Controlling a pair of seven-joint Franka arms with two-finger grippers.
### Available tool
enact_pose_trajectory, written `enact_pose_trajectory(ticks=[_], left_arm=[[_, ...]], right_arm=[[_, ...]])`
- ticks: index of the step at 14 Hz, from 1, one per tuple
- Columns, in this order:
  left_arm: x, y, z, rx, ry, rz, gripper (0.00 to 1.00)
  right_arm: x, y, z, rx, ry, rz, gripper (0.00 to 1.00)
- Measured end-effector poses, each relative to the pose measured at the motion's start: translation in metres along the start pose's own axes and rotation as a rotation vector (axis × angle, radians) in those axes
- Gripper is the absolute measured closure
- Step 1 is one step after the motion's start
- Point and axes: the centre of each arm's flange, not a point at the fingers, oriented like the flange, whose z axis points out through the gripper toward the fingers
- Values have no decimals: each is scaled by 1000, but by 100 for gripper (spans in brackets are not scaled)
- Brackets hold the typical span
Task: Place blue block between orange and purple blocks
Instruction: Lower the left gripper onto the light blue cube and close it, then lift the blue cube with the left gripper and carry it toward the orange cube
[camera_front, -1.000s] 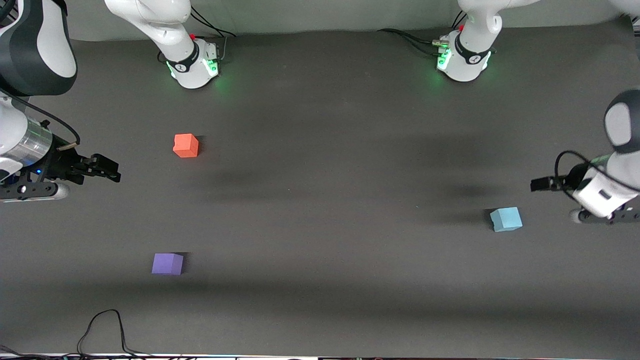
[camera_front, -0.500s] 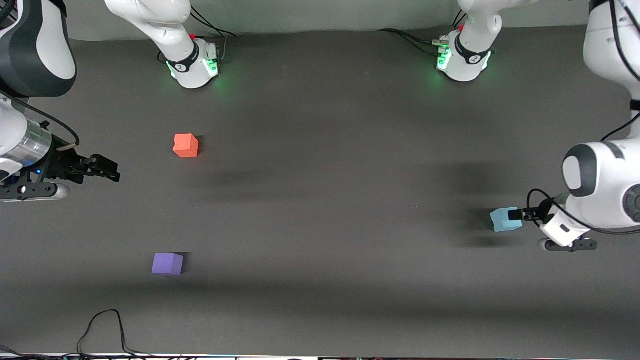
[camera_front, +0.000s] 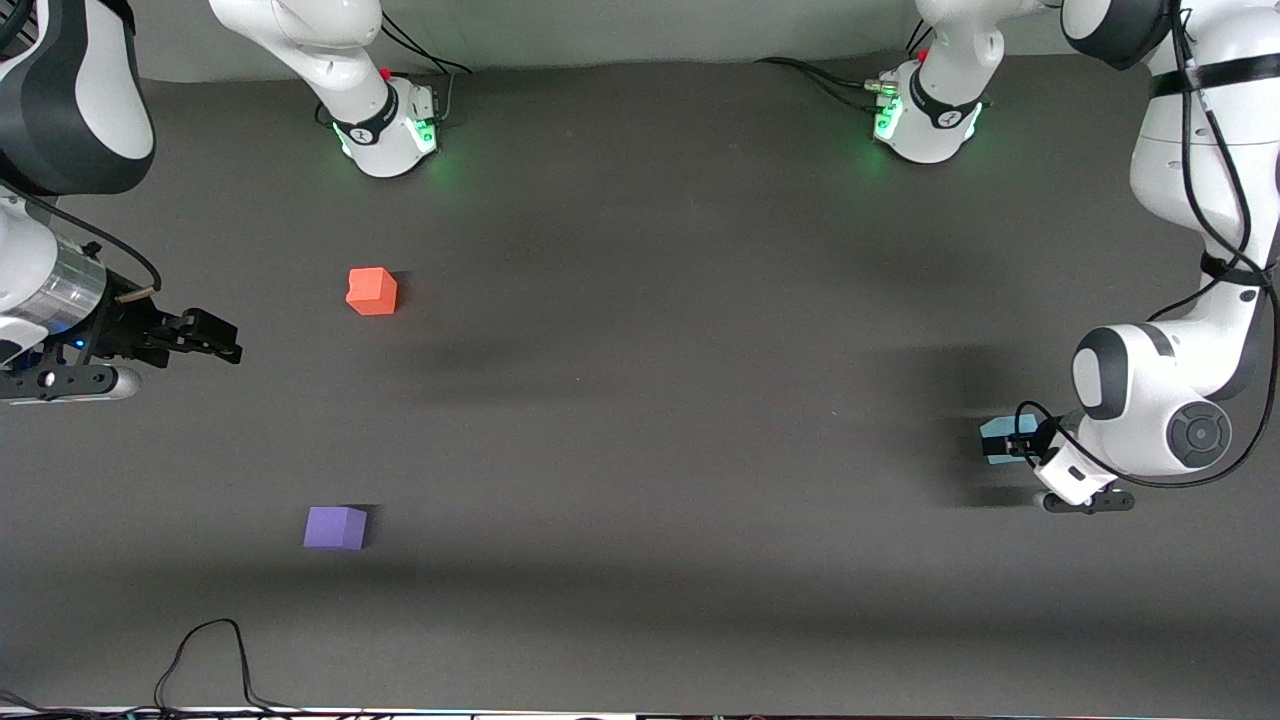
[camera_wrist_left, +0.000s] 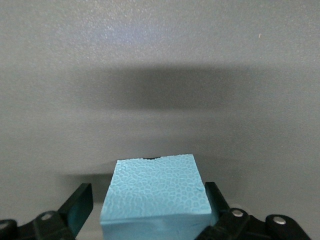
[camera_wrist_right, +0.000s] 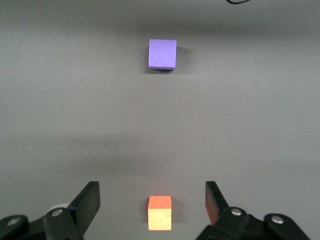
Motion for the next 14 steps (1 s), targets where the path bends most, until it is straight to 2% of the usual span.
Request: enact_pose_trajectory(ticks=[2, 5, 7, 9, 10, 12, 14], left_arm=[[0, -1, -1, 0, 2, -1, 4], [0, -1, -4, 0, -4, -2, 40], [-4, 0, -19, -1, -40, -6, 42], [-13, 4, -61, 1, -82, -17, 44], [-22, 7, -93, 5, -95, -25, 44], [-48, 13, -174, 18, -88, -35, 44], [-89, 20, -259, 34, -51, -36, 44]], right_arm=[[0, -1, 0, 0, 0, -1, 6], [0, -3, 1, 0, -3, -5, 7], [-1, -3, 5, 0, -10, -6, 9], [-1, -3, 6, 0, -9, -6, 14], [-1, -3, 6, 0, -8, -6, 19], [-1, -3, 5, 0, -5, -6, 19], [-1, -4, 5, 0, -3, -6, 19]])
